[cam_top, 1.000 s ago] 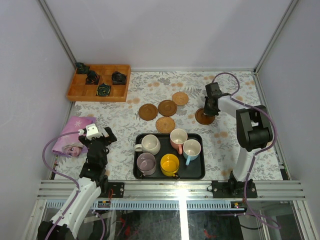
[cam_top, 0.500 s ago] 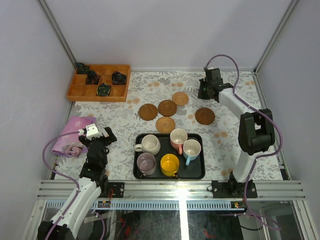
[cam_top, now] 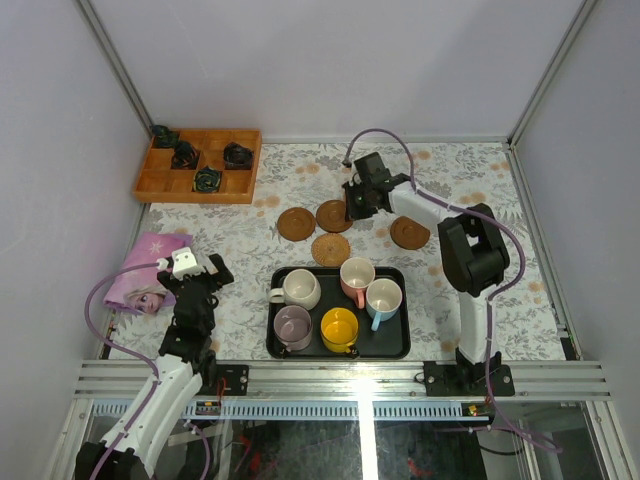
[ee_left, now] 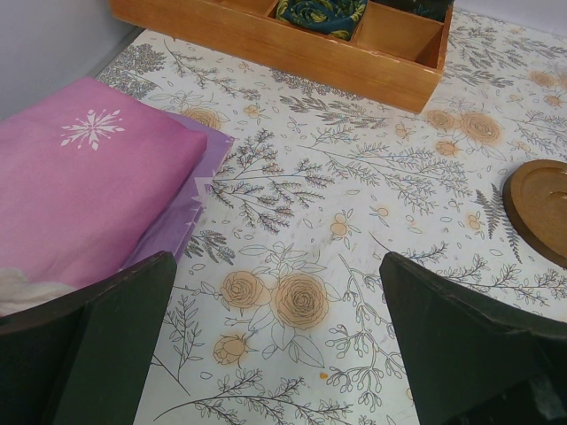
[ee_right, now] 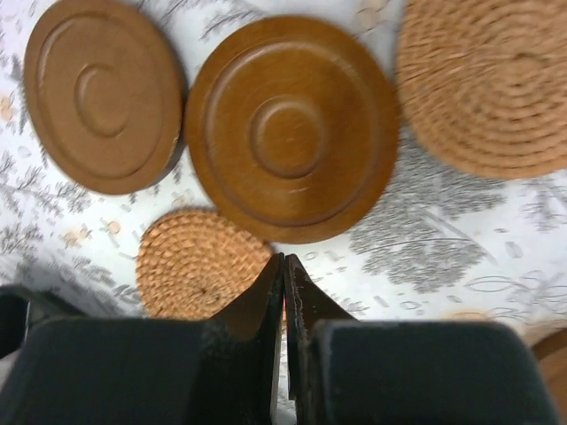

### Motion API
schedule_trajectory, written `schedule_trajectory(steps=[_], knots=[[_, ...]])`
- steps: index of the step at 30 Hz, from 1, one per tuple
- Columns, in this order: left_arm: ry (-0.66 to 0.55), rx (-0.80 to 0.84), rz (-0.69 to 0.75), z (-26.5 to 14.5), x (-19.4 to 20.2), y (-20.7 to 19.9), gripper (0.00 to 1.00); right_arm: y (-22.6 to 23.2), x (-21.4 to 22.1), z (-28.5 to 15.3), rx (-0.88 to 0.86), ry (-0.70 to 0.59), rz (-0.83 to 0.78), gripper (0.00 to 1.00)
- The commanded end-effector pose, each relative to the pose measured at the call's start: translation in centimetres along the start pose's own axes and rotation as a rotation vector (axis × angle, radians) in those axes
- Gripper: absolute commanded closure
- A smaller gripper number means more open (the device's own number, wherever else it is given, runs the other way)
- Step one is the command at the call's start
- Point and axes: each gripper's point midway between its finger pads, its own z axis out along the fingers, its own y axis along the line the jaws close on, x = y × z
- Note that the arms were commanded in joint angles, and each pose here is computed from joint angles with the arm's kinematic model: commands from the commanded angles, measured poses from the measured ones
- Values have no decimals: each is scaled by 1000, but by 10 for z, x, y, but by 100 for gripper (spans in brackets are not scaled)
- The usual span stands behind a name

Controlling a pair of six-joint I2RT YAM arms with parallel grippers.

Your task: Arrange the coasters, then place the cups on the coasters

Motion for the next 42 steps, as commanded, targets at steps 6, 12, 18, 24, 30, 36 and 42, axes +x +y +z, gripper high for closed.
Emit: schedule_trajectory(steps=[6, 12, 18, 24, 30, 36, 42], knots=[[-24, -17, -20, 0, 3, 3, 0, 50, 41, 3, -93, 120, -86, 95], [-24, -18, -20, 0, 3, 4, 0, 58, 63, 5, -98, 176, -89, 95], [-23, -17, -20, 0, 4, 4, 0, 52, 89, 6, -78, 247, -58, 95], [-22, -19, -19, 1, 4, 4, 0, 23, 108, 6, 59, 295, -52, 96], [-14, -145, -47, 1, -18, 17, 0, -17, 112, 4, 226, 336, 12, 96], [-19, -115, 42, 5, -57, -3, 0, -47, 108, -10, 266, 304, 108, 96], [-56, 46, 109, 16, -96, -60, 0, -32, 89, -10, 169, 252, 71, 96]])
